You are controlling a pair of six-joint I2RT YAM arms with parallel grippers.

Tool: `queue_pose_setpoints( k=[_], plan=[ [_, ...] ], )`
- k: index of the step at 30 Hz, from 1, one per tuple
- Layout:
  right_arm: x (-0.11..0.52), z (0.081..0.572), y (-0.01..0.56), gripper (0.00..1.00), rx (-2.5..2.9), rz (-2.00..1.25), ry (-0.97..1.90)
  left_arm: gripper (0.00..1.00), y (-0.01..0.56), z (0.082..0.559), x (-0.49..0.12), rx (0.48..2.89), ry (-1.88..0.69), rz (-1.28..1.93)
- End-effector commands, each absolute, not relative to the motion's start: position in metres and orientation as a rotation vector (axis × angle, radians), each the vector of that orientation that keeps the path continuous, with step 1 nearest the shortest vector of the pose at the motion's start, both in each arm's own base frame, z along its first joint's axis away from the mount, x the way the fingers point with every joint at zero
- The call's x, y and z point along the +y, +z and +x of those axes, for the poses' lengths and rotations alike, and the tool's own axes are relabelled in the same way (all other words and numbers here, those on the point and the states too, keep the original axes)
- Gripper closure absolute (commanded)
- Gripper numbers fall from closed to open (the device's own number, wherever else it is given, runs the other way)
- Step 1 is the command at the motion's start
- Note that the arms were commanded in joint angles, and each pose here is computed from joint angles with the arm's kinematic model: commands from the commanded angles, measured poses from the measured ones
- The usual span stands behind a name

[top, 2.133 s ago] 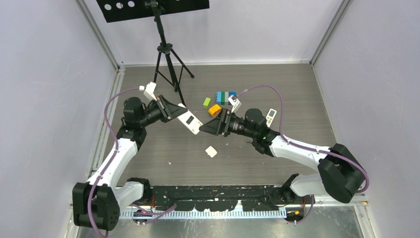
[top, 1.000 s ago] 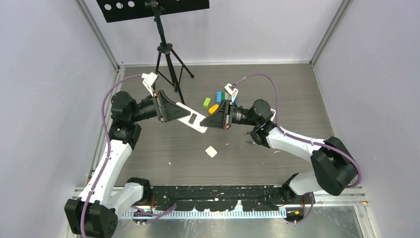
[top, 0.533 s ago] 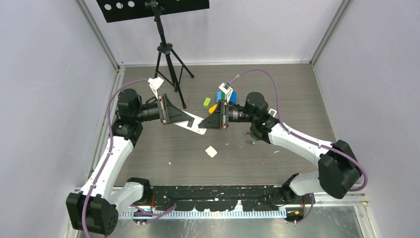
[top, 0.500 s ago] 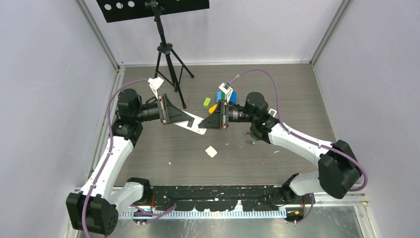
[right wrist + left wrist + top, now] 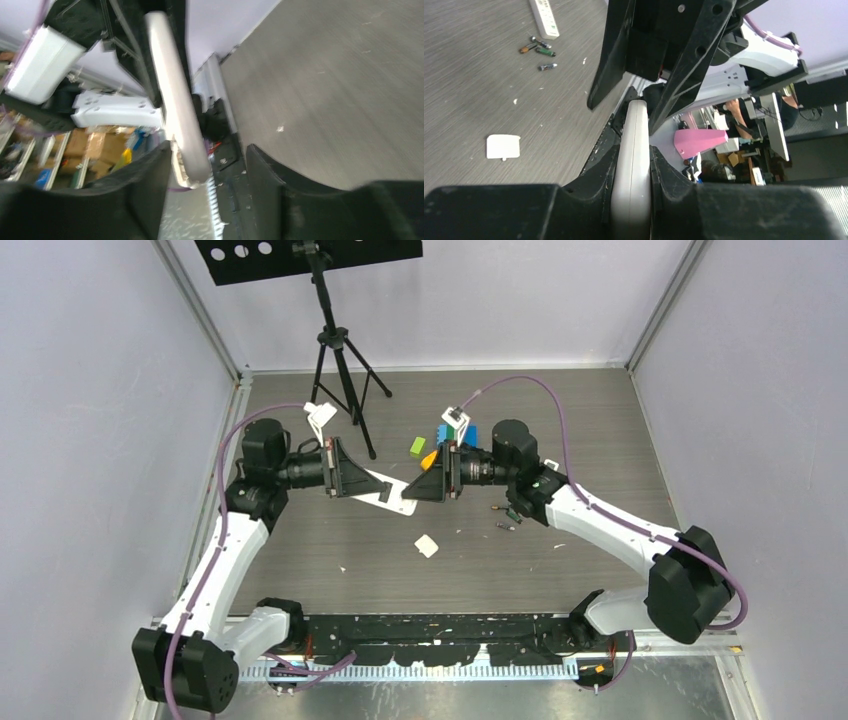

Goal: Load the batteries into the remote control
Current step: Adjust the remote control, then pick up the battery from the center of the board.

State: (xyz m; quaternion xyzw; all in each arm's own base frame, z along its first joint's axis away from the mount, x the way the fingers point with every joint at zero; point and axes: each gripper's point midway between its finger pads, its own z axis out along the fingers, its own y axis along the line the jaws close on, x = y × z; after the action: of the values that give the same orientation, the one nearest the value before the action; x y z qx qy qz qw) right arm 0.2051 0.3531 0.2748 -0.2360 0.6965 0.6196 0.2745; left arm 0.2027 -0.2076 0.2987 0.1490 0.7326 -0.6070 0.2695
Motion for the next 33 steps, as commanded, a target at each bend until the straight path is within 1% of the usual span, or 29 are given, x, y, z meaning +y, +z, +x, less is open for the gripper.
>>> queue_pose_setpoints(
  k=[1, 3, 5, 7, 8, 10, 11, 13, 15, 17, 23, 24, 26, 27, 29, 33],
  plan=[
    [0.329, 0.242, 0.282, 0.3, 1.864, -0.468, 1.435, 1.0, 0.301, 0.212, -0.198, 1.997, -1.43, 0.35],
    [0.311, 0.257, 0.27, 0.25, 1.915, -0.346, 1.306, 1.0, 0.289, 0.226, -0.186, 2.045, -1.279, 0.249],
    [0.286, 0.271, 0.248, 0.24, 2.012, -0.193, 1.137, 1.0, 0.276, 0.246, -0.168, 2.076, -1.091, 0.108],
    [0.259, 0.286, 0.228, 0.25, 2.088, -0.041, 0.947, 1.0, 0.274, 0.249, -0.164, 2.041, -1.042, 0.092],
    [0.244, 0.288, 0.209, 0.28, 2.161, 0.021, 0.831, 1.0, 0.287, 0.248, -0.168, 1.958, -1.063, 0.139],
    [0.213, 0.293, 0.183, 0.38, 2.247, 0.111, 0.603, 1.0, 0.296, 0.241, -0.174, 1.877, -1.122, 0.171],
    [0.201, 0.293, 0.173, 0.44, 2.279, 0.129, 0.513, 1.0, 0.301, 0.24, -0.178, 1.834, -1.151, 0.187],
    [0.183, 0.289, 0.157, 0.51, 2.333, 0.149, 0.377, 1.0, 0.308, 0.238, -0.182, 1.781, -1.188, 0.211],
    [0.165, 0.285, 0.142, 0.52, 2.379, 0.19, 0.258, 1.0, 0.306, 0.238, -0.184, 1.787, -1.2, 0.214],
    [0.151, 0.279, 0.128, 0.5, 2.444, 0.249, 0.164, 1.0, 0.302, 0.239, -0.184, 1.804, -1.202, 0.208],
    [0.141, 0.267, 0.091, 0.5, 2.565, 0.431, 0.075, 1.0, 0.294, 0.243, -0.186, 1.823, -1.224, 0.177],
    [0.142, 0.267, 0.086, 0.52, 2.571, 0.485, 0.074, 1.0, 0.293, 0.244, -0.186, 1.821, -1.228, 0.171],
    [0.145, 0.264, 0.075, 0.61, 2.579, 0.619, 0.088, 1.0, 0.293, 0.245, -0.186, 1.814, -1.227, 0.162],
    [0.149, 0.263, 0.069, 0.62, 2.579, 0.689, 0.112, 1.0, 0.292, 0.245, -0.185, 1.811, -1.217, 0.162],
    [0.155, 0.261, 0.06, 0.62, 2.573, 0.807, 0.154, 1.0, 0.289, 0.246, -0.181, 1.813, -1.181, 0.152],
    [0.159, 0.266, 0.052, 0.56, 2.547, 0.922, 0.158, 1.0, 0.285, 0.245, -0.175, 1.793, -1.132, 0.133]
  ],
)
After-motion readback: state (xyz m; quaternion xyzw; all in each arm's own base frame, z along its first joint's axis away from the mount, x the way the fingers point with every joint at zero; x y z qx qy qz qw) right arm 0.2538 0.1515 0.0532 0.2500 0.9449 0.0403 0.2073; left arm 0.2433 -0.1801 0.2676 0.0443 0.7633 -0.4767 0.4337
